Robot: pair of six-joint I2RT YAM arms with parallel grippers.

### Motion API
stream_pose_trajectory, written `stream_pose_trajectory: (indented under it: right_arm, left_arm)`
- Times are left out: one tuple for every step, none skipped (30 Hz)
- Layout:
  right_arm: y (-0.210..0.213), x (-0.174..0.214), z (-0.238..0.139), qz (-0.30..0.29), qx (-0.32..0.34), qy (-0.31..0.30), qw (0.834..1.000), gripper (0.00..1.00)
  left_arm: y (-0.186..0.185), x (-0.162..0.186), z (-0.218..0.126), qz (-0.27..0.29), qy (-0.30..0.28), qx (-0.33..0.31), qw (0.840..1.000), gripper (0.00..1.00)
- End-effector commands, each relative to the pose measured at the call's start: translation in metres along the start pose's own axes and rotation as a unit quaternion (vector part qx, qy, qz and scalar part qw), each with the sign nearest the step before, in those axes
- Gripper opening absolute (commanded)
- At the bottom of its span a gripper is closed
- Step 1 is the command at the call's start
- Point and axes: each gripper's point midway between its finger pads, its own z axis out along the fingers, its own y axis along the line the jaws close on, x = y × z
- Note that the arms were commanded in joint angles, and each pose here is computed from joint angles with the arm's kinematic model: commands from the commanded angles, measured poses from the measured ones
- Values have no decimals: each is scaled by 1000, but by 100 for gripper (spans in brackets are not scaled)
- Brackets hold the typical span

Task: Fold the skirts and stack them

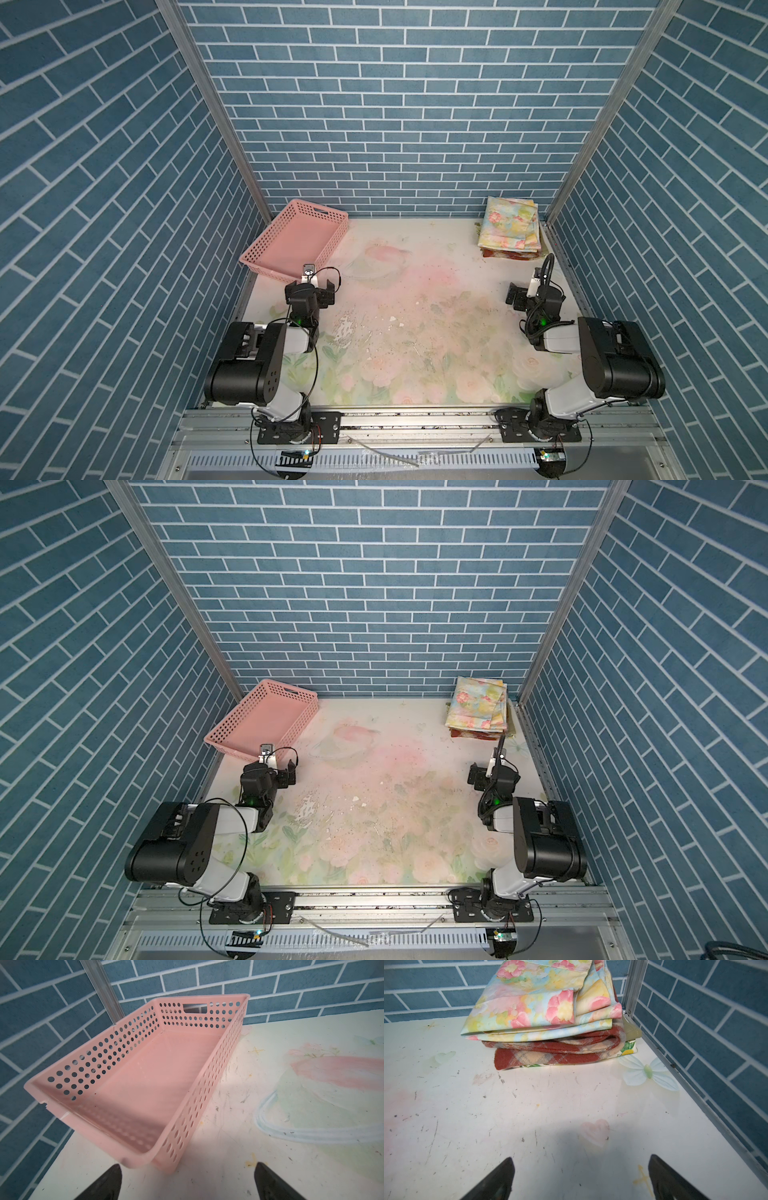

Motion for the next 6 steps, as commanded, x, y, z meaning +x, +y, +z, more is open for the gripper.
stream_pose_trajectory:
  right_arm:
    - [3, -15, 5, -8, -9, -12, 1000, 99]
    - [3, -14, 5, -8, -8, -11, 1000, 99]
    - [3, -14, 5, -8, -8, -11, 1000, 99]
    - [3, -14, 5, -8, -8, -12, 1000, 99]
    - [3, -14, 5, -8, -8, -13, 1000, 99]
    - [2, -15, 4, -8, -7, -15, 1000, 99]
  left_arm:
    - [1, -5, 1, -5, -7, 0, 1000, 100]
    - [1, -5, 1, -5, -7, 0, 1000, 100]
    - [1, -5, 1, -4, -7, 0, 1000, 100]
    - [1, -5, 1, -5, -8, 0, 1000, 100]
    - [1, -5, 1, -4, -7, 0, 1000, 100]
    - [1, -4, 1, -5, -7, 0, 1000, 100]
